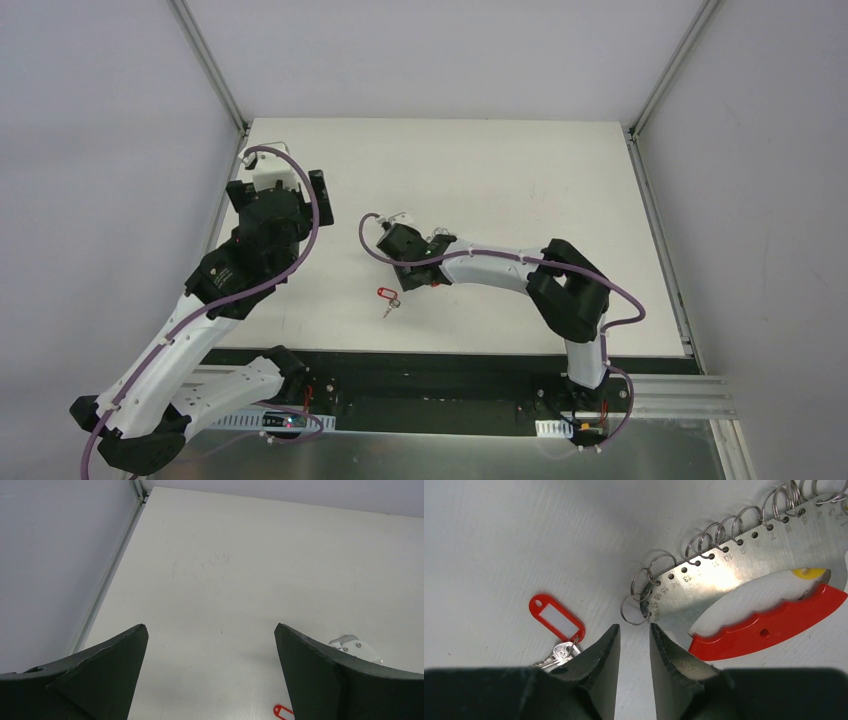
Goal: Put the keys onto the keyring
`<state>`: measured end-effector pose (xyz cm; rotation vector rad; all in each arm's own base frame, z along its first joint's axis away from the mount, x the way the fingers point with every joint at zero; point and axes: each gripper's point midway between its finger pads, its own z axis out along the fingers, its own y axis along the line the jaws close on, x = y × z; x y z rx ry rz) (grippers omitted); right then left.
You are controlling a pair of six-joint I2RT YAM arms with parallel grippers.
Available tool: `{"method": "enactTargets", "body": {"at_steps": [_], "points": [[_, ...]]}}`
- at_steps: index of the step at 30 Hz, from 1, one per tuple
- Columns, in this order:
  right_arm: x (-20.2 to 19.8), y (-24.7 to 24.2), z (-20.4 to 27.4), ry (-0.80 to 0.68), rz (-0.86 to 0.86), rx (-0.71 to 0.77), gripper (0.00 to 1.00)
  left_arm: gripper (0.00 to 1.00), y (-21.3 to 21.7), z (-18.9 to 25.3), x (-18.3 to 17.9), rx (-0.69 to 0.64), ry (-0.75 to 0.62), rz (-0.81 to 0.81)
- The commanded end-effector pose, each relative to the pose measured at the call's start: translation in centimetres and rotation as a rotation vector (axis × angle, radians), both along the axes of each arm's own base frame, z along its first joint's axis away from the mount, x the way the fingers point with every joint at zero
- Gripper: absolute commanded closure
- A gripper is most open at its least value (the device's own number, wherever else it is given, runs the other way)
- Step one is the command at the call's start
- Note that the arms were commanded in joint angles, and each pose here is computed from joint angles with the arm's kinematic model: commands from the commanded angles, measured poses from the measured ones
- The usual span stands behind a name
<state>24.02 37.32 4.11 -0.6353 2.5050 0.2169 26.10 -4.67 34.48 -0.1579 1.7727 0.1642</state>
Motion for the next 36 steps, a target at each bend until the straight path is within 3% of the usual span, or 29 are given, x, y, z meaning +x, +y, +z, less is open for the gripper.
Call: {"method": "enactTargets", "body": {"at_steps": [1, 24, 32, 36], "points": [[0.5, 0.2, -0.5, -0.029, 0.018, 0.003, 0.7, 0.0, 0.8, 0.1, 0.1, -0.005, -0.009, 0.039], [0.9, 0.9, -1.5, -0.087, 0.06, -0.047, 0.69, 0.0, 0.4, -0.4, 0.6, -0.022, 0.009, 0.017], [1.3, 0.5, -0.6, -0.146, 0.052, -0.076, 0.83, 0.0, 0.3, -0.4, 0.6, -0.029, 0.01, 0.012], [1.5, 0.0, -0.2, -0.168, 0.036, -0.09, 0.96, 0.0, 0.4, -0.4, 0.5, -0.032, 0.006, 0.012]]}}
